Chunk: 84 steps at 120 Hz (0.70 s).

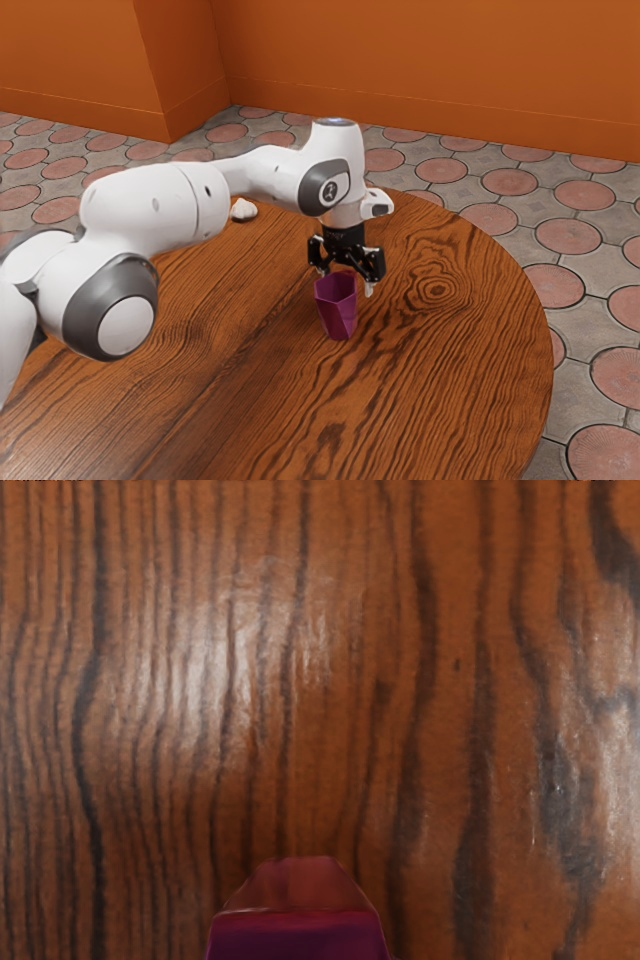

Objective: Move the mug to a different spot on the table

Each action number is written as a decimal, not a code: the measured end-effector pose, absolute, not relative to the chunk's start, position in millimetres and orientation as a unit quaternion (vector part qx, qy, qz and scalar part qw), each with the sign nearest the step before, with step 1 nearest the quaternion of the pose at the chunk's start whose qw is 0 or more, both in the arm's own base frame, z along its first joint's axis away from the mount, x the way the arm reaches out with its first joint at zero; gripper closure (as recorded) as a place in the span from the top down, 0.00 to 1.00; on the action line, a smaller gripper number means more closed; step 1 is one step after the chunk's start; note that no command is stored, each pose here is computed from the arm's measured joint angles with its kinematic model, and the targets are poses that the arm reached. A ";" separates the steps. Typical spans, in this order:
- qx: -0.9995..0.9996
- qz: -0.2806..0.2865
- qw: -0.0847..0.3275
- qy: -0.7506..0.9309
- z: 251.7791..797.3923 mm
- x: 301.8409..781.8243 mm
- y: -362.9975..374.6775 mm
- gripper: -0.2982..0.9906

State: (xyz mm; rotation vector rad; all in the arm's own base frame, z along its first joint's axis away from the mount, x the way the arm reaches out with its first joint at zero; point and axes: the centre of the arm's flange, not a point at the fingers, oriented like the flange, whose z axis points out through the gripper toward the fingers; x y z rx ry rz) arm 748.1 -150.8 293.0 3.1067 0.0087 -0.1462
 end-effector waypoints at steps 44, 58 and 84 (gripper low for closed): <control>0.999 -0.037 0.017 0.002 286.1 749.4 -150.2 0.61; 0.999 -0.034 0.017 0.002 286.3 750.0 -149.9 0.52; 0.999 -0.030 0.013 0.002 288.7 750.8 -149.1 0.41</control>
